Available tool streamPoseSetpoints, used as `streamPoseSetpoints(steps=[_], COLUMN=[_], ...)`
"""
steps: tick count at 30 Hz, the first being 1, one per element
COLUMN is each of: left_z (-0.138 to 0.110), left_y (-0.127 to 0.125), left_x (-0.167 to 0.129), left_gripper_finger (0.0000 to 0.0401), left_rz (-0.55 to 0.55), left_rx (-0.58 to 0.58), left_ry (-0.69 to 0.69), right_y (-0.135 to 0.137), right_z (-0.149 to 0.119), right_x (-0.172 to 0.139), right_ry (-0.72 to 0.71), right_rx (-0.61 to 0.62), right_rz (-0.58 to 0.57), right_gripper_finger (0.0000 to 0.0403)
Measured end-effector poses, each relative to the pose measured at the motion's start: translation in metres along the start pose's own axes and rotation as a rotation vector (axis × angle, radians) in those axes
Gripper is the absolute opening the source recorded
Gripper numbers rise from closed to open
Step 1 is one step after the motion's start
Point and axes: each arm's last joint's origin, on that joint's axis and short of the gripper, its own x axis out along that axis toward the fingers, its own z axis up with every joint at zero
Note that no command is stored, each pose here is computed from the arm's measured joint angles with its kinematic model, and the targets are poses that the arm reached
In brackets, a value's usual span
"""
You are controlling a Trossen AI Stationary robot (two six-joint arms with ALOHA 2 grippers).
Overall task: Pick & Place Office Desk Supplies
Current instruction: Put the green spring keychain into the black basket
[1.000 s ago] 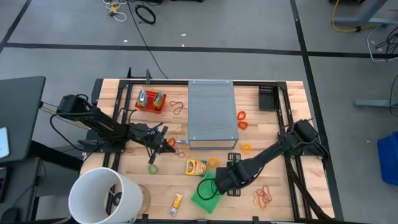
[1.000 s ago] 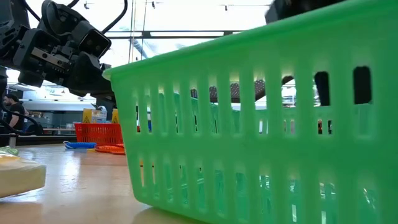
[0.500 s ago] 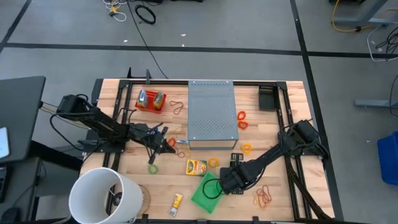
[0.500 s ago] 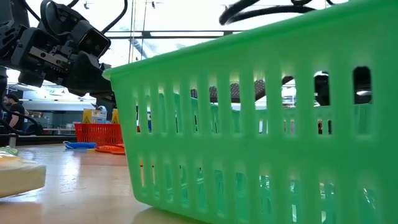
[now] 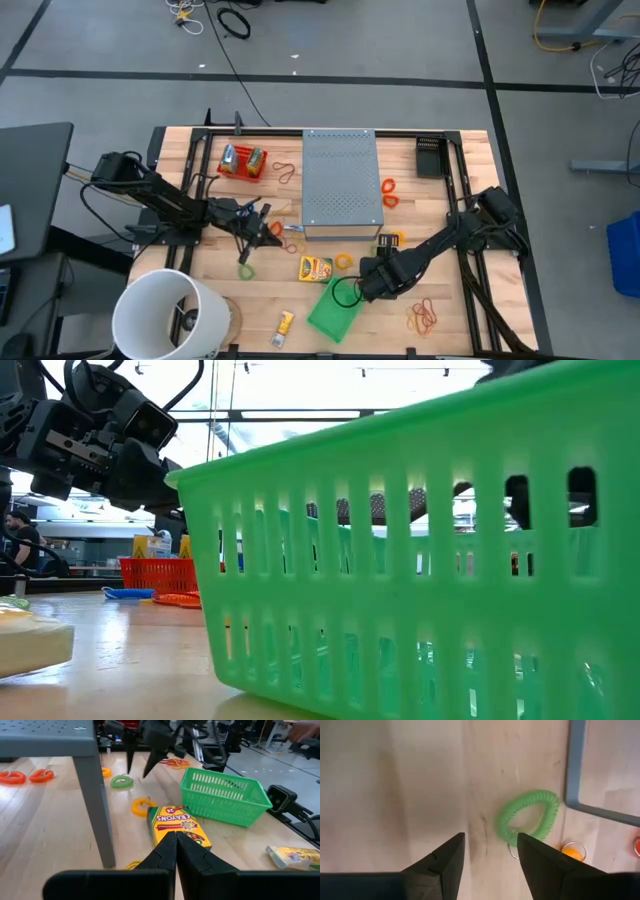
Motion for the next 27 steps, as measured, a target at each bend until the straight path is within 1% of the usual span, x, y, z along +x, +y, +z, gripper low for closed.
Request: streamPoseSetpoints(steps=[9, 12, 14, 15, 19, 20, 24, 27], left_z=[0.0, 0.0, 0.0, 0.0, 0.0, 0.0, 0.0, 0.0], left_y=[0.0, 0.0, 0.0, 0.0, 0.0, 0.0, 0.0, 0.0], left_x=[0.0, 0.0, 0.0, 0.0, 0.0, 0.0, 0.0, 0.0], left_gripper_finger=[0.0008, 0.0008, 0.0008, 0.0008, 0.0008, 0.0008, 0.0008, 0.0008], left_rz=[-0.005, -0.005, -0.005, -0.005, -0.005, -0.005, -0.005, -0.005], left_rx=[0.0, 0.0, 0.0, 0.0, 0.001, 0.001, 0.001, 0.0], left_ry=[-0.002, -0.001, -0.001, -0.001, 0.001, 0.001, 0.001, 0.004], right_y=[-0.017, -0.021, -0.022, -0.021, -0.02, -0.019, -0.013, -0.005], right_z=[0.0, 0.001, 0.002, 0.002, 0.002, 0.002, 0.0, 0.0], right_x=[0.026, 0.029, 0.03, 0.03, 0.031, 0.03, 0.028, 0.018], right_ry=[-0.003, 0.014, 0.022, 0.024, 0.03, 0.03, 0.013, 0.0], right_rx=[-0.012, -0.009, -0.004, -0.003, 0.011, 0.023, 0.085, 0.132], right_rz=[0.057, 0.09, 0.112, 0.121, 0.156, 0.159, 0.14, 0.105], right_gripper_finger=[0.0189, 0.0177, 0.0153, 0.0134, 0.0029, 0.0019, 0.0009, 0.0006])
